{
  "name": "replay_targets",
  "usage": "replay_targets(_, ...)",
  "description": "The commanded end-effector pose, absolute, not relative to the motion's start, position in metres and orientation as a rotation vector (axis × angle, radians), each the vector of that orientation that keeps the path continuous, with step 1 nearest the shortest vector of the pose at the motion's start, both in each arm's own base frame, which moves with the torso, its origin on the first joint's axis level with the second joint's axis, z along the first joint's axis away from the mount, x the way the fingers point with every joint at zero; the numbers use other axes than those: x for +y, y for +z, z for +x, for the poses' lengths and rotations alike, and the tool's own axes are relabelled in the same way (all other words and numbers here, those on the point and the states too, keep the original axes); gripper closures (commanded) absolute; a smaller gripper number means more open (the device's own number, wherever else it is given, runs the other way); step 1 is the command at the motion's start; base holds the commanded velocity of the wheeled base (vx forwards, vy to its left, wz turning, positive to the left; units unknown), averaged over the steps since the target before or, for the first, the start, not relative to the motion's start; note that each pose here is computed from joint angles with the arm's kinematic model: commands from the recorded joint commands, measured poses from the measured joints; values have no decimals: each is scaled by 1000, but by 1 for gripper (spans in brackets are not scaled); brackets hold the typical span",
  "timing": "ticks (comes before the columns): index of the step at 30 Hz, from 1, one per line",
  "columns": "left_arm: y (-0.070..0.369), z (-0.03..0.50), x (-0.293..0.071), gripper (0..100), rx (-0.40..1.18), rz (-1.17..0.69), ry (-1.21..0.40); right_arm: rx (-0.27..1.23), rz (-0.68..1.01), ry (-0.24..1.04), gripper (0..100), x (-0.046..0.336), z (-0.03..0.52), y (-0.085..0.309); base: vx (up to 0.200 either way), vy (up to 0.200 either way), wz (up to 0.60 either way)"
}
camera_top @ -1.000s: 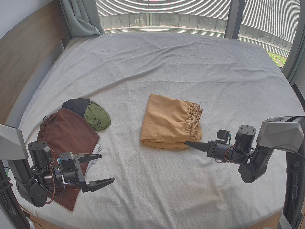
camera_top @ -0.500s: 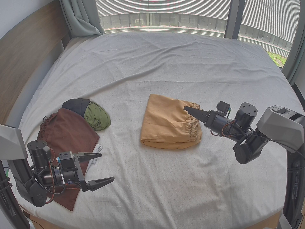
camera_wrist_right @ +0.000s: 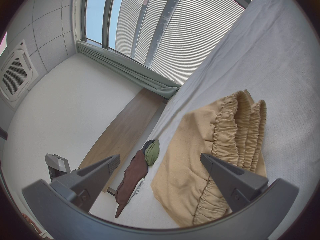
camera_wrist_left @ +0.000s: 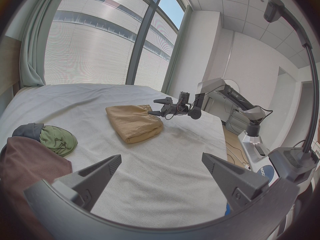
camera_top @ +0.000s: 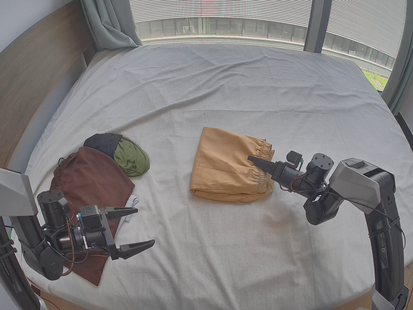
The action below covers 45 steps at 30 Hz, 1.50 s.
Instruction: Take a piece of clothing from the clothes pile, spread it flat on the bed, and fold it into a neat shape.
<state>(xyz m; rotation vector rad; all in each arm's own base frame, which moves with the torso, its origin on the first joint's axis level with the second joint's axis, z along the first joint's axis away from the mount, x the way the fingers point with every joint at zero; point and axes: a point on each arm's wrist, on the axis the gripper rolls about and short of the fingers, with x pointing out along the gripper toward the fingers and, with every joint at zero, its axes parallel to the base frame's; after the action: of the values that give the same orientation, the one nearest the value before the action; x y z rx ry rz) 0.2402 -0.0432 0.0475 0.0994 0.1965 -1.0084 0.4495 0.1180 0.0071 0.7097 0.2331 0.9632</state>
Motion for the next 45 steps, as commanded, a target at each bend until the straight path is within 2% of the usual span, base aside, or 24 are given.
replay_targets(1,47,240,-43,0,198,99,-1009,263,717,947,0,117,451,-11,0,0,0)
replay_targets(5,48,239,-44,0,197,98,-1014,250,713,951,0,116,449,-2,0,0,0)
replay_targets(12,48,232,-54,0,216,88,-1056,160,661,967,0,113,425,62,0,0,0)
replay_targets(16,64,223,-59,0,163,106,-1078,116,586,970,0,107,394,96,0,0,0)
replay_targets(22,79,196,-57,0,141,114,-1089,62,371,882,0,91,348,104,0,0,0)
replay_targets(30,97,163,-79,0,82,137,-1242,20,146,752,0,65,261,123,0,0,0)
replay_targets(35,104,153,-88,0,59,123,-1308,-8,88,719,0,58,228,132,0,0,0)
replay_targets(40,132,126,-93,0,-74,101,-1401,-160,46,709,0,46,168,162,0,0,0)
replay_targets(45,156,103,-80,0,-192,64,-1380,-250,33,680,0,33,124,170,0,0,0)
